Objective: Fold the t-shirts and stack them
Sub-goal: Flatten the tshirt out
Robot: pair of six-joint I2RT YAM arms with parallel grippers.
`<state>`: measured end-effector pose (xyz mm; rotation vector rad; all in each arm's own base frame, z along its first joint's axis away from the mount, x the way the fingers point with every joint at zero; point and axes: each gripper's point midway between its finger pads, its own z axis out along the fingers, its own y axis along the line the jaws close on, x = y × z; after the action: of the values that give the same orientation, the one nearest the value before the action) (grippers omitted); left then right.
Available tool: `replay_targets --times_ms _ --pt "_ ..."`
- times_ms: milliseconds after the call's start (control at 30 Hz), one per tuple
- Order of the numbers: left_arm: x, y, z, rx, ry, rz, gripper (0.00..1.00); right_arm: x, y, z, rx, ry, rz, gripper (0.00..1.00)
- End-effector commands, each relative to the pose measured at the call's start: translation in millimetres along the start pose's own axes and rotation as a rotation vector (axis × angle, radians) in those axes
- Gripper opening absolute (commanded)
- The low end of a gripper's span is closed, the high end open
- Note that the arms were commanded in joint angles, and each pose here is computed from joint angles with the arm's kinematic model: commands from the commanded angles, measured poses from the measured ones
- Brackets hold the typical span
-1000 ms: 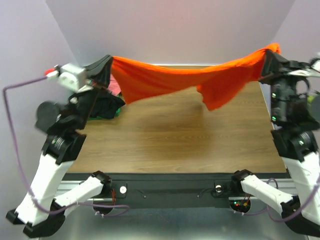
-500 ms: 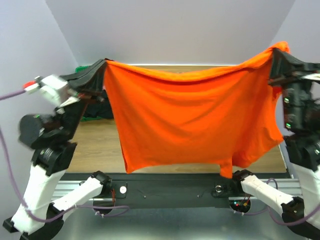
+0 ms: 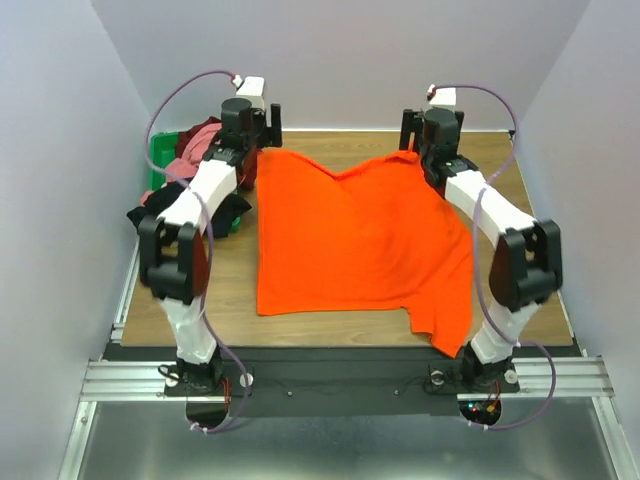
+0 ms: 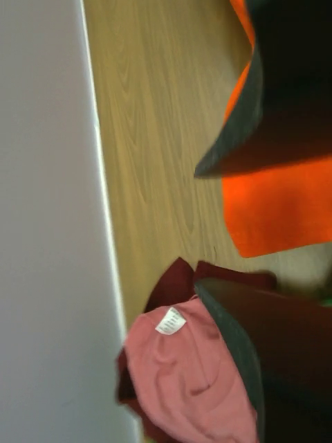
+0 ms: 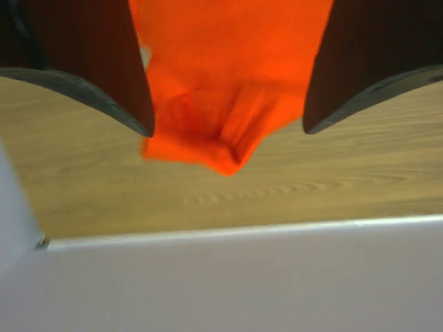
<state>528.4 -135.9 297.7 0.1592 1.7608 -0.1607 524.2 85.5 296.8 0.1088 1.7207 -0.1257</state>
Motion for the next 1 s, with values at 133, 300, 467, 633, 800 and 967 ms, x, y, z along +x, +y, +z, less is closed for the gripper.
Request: replay_targets --times_ms 133,300,467,633,800,967 --pt "-14.7 12.3 23.4 -0.039 -0.089 -0.127 0.99 -11.2 -19.3 25.8 0.038 -0.051 0.096 1.0" --pt "-9.5 -3.7 13.1 0.022 -0.123 -0.143 0.99 27.9 -20.0 36.2 0.059 0.02 0.083 1.0" --pt "19.1 -41.0 16.7 0.141 -0.066 -0.134 0.99 79.0 -34.7 46.9 0.08 0.116 0.13 1.0" --pt "40.4 -67.9 25.7 0.245 -0.023 -0.161 0.99 119.7 -53.2 53.5 0.091 0.2 0.216 1.0" --pt "72.7 -83.7 43.5 0.285 0.042 -0.169 0.99 172.4 -69.3 74.1 0.08 0.324 0.295 1.0" --pt "101.2 -87.3 56.8 0.29 0.117 -0.184 0.99 200.4 -68.1 89.2 0.091 0.39 0.283 1.0"
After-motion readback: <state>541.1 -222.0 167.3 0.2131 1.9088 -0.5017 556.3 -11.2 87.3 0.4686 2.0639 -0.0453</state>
